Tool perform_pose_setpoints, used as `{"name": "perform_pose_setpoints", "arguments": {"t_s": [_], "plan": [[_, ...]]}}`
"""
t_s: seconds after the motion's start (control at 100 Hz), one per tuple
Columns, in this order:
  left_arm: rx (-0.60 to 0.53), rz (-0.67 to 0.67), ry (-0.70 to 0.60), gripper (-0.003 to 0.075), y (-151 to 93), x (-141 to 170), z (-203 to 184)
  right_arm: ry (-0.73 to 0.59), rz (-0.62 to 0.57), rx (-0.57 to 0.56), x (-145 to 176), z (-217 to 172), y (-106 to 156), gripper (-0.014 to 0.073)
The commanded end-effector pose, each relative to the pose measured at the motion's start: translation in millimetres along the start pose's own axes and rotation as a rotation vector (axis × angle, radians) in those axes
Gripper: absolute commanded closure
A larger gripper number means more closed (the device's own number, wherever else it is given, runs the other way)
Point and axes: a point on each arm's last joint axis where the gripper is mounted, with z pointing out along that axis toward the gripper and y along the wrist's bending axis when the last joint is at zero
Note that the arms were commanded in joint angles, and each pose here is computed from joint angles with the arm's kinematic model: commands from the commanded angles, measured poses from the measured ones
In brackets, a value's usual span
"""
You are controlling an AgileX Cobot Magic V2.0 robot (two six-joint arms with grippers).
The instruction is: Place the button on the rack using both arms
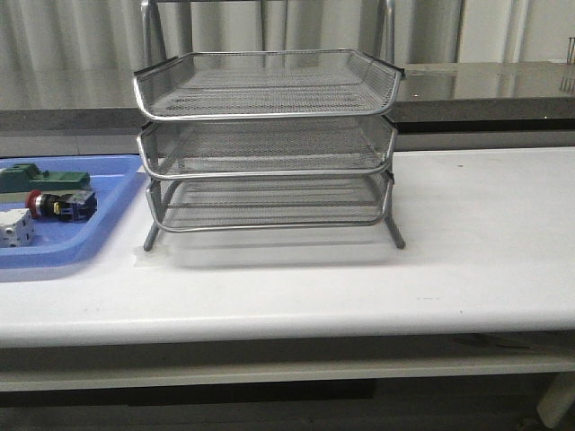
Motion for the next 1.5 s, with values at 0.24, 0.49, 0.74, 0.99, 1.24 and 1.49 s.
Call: {"name": "perform_pose_setpoints", "arguments": {"t_s": [0.24,0.49,0.74,0.99,1.24,1.49], "plan": [[-0.002,-0.018,-0.059,0.0741,-1.5,9.3,-1.4,-0.276,0.008,-0.009,-36.0,-7.8,1.3,0.0655],[-0.002,-0.018,-0.059,0.0741,-1.5,9.3,-1.4,-0.112,0.048,-0.02,-84.7,-8.5,5.3,0.0655],[-0.002,-0.018,-0.059,0.0741,-1.5,9.3,-1.4,0.216,0.106,-0.045,-135.4,22.3,12.8,0.0655],[-0.002,-0.018,-0.059,0.0741,-1.5,9.3,-1.4,0.393,0.283,-0.092,-156.5,80.5,22.3,0.0655],[-0.002,-0.018,-0.059,0.0741,-1.5,9.3,-1.4,0.534,0.44,-0.079,-133.7,129.6,25.4,0.0655],[-0.002,-0.018,-0.059,0.0741,-1.5,9.3,-1.4,0.683,0.573,-0.067,-102.4,164.1,30.1,0.0628]]}}
